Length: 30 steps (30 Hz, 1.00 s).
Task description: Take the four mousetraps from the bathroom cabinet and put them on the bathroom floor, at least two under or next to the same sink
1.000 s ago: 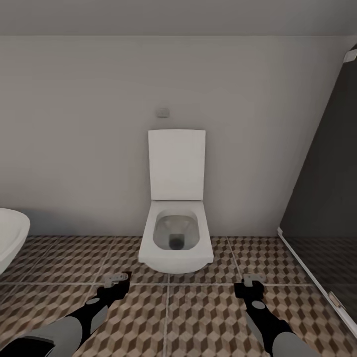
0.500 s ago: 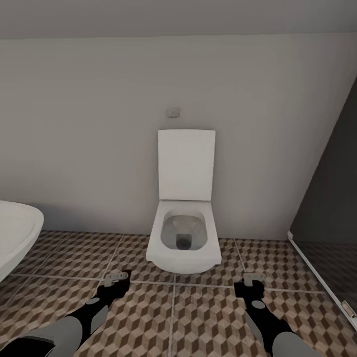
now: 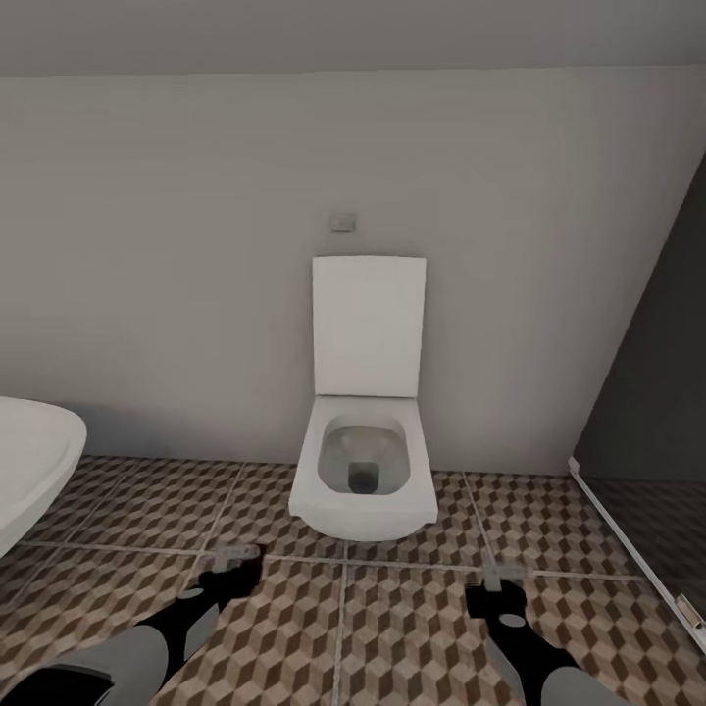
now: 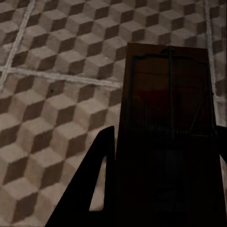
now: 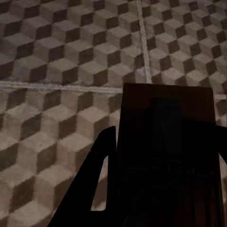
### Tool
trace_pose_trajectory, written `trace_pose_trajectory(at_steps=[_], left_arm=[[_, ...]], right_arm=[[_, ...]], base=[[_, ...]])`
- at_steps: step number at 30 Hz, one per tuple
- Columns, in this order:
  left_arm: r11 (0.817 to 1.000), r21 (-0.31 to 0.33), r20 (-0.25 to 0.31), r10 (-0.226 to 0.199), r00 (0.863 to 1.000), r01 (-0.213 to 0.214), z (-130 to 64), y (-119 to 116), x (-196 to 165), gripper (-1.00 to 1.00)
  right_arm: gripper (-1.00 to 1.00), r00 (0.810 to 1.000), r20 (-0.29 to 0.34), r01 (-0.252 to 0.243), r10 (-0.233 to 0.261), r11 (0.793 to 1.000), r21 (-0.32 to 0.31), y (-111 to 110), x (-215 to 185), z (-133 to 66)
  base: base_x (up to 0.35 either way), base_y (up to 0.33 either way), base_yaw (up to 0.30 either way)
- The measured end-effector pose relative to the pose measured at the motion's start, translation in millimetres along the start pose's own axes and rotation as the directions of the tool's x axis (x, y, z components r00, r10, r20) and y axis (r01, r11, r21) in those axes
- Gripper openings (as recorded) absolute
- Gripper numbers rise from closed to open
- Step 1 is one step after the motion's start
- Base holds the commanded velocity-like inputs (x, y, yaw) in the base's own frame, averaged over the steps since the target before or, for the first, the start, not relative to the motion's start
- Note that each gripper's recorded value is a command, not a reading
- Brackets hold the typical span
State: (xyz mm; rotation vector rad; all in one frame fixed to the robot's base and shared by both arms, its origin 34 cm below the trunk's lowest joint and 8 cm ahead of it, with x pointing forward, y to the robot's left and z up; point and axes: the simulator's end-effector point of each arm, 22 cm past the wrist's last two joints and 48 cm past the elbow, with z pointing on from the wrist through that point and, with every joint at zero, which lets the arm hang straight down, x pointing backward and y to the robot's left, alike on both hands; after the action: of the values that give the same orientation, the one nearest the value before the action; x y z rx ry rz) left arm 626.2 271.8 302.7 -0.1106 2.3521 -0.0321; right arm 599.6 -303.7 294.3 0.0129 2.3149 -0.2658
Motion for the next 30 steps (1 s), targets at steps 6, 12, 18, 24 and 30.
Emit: trace_pose_trajectory(at_steps=[6,12,18,24,30], left_arm=[[1.000,0.015,-0.005,0.004,1.000,-0.004,0.6,-10.2,-3.4,-1.00],[0.999,0.033,0.045,0.006,0.999,-0.007,1.3,-18.9,-30.8,-1.00],[0.999,0.035,0.067,0.007,0.998,-0.009,1.1,-19.5,-39.8,-1.00],[0.999,0.033,0.082,0.004,0.997,-0.007,0.9,-21.3,-48.4,-1.00],[0.999,0.036,0.087,0.000,0.996,-0.003,0.8,-25.5,-51.5,-1.00]], right_arm=[[-1.00,0.999,-0.040,0.010,-0.010,1.000,0.000,-1.5,15.0,-0.6],[-1.00,0.999,-0.039,0.011,-0.011,1.000,0.004,-4.9,12.6,0.4],[-1.00,0.999,-0.038,0.011,-0.011,1.000,0.005,-5.3,12.0,0.6],[-1.00,1.000,-0.026,0.009,-0.009,1.000,0.009,-6.3,5.8,1.1],[-1.00,1.000,-0.019,0.008,-0.008,1.000,0.016,-8.4,2.5,1.5]], base=[[0.000,0.000,0.000],[0.000,0.000,0.000],[0.000,0.000,0.000],[0.000,0.000,0.000],[0.000,0.000,0.000]])
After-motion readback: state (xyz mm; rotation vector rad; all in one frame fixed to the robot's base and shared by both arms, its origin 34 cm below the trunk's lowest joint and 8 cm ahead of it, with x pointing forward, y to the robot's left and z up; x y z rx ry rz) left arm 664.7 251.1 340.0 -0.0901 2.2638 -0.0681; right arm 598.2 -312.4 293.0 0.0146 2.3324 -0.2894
